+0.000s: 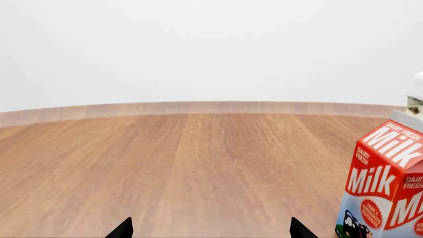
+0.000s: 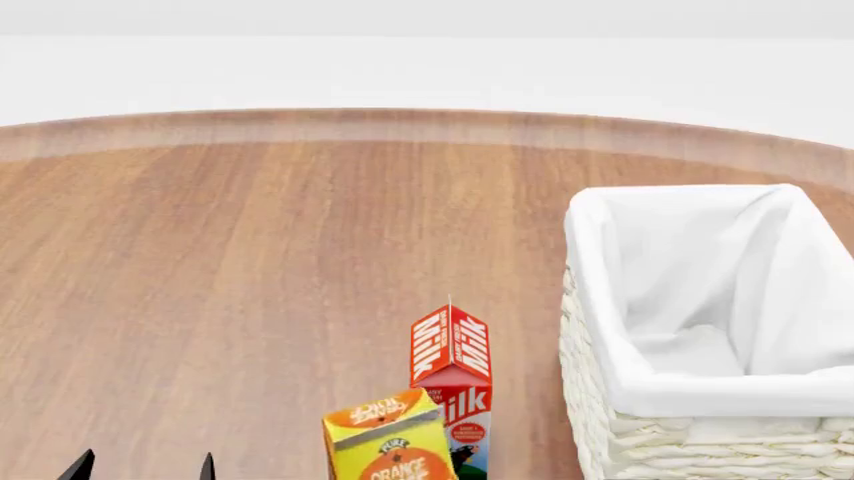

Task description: Pick up the orange juice, and put it in the basket.

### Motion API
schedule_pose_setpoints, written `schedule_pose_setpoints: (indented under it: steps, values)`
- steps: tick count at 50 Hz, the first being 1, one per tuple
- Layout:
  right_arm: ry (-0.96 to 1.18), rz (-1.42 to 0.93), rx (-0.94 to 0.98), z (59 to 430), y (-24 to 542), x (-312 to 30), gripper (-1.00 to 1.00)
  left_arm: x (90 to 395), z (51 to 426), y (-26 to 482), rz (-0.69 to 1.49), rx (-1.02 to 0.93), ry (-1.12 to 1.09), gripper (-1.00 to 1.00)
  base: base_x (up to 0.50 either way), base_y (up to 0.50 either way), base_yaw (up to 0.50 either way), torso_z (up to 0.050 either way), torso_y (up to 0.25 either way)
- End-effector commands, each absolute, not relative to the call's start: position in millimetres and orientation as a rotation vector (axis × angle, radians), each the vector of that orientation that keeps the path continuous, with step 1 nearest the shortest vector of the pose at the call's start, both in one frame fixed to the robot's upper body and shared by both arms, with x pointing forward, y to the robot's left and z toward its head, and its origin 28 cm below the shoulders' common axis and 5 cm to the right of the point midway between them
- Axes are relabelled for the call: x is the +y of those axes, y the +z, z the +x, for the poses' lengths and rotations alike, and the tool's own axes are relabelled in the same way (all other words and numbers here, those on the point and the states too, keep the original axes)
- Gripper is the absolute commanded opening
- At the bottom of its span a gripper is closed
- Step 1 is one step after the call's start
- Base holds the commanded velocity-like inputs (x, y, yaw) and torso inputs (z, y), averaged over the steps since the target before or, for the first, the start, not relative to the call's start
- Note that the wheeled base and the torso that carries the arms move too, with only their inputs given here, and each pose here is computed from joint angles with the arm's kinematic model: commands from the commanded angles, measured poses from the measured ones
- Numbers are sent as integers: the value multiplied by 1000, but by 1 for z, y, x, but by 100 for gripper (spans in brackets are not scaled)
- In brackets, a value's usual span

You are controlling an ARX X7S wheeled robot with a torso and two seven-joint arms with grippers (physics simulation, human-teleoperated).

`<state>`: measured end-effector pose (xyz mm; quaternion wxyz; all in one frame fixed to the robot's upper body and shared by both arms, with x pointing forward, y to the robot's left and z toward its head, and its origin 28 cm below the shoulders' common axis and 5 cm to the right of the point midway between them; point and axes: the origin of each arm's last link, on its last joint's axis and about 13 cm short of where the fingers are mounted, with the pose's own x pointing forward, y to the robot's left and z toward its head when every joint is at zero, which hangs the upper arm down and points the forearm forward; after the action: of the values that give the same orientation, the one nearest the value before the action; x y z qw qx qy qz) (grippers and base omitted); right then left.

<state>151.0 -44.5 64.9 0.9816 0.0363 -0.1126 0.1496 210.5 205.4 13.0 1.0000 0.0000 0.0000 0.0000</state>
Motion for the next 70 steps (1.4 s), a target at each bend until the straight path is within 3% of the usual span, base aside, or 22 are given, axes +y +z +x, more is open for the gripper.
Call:
schedule_pose_setpoints:
  steps: [1,70]
  values:
    - [284,47,-329,148,97,-49,-100,205,211,13,0,0,0,100,0,0,0,0,0]
    - [54,23,-586,147,217,-101,-100,205,211,13,0,0,0,100,0,0,0,0,0]
